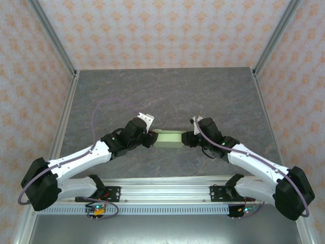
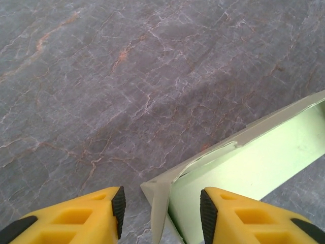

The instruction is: Fold the paper box

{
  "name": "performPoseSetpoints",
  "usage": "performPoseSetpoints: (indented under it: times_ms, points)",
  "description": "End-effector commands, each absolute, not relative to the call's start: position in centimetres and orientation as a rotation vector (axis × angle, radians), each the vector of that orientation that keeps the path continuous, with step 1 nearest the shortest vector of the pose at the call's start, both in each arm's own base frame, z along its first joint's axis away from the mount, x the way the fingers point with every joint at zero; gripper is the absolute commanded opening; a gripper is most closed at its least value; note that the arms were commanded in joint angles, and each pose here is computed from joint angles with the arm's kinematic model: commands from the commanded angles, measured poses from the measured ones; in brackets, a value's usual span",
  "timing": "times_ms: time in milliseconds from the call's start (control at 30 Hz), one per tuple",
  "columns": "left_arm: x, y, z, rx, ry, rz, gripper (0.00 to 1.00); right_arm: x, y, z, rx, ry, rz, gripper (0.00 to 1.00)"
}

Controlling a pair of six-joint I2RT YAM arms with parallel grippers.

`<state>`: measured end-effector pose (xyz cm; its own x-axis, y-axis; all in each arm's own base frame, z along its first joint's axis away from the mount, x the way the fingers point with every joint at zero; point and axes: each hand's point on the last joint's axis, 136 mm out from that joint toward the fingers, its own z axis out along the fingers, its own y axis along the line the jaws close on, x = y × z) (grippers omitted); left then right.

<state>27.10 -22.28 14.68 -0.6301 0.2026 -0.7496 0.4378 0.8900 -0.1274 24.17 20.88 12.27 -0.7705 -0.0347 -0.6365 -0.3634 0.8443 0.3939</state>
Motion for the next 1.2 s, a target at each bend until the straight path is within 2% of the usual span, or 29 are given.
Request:
performPoseSetpoints:
  times_ms: [0, 167, 333, 400, 467, 533, 733, 1167]
  points:
    - [27.8, -23.2, 16.3, 0.443, 2.237, -0.406, 0.42, 25.3, 21.1, 14.0, -0.245, 2.331, 0.656, 0.36]
    - [28.2, -23.9, 16.3, 0.452, 2.268, -0.409, 0.26, 25.4, 21.1, 14.2, -0.240, 2.341, 0.649, 0.33]
    - [28.2, -23.9, 15.4, 0.434, 2.300, -0.408, 0.26, 25.5, 21.1, 14.1, -0.231, 2.345, 0.645, 0.33]
    - [28.1, -23.7, 15.5, 0.432, 2.305, -0.398, 0.31, 25.5, 21.0, 13.9, -0.225, 2.348, 0.639, 0.33]
    - [28.0, -23.1, 15.8, 0.439, 2.309, -0.357, 0.46, 25.5, 20.9, 13.6, -0.223, 2.353, 0.632, 0.33]
    - [27.9, -22.3, 15.9, 0.448, 2.310, -0.310, 0.53, 25.5, 20.8, 13.6, -0.223, 2.354, 0.631, 0.33]
    - [27.6, -21.8, 14.8, 0.462, 2.350, -0.285, 0.55, 25.5, 20.8, 13.8, -0.232, 2.358, 0.622, 0.33]
    - [28.1, -23.0, 14.0, 0.449, 2.372, -0.321, 0.23, 25.0, 20.4, 13.7, -0.269, 2.443, 0.398, 0.34]
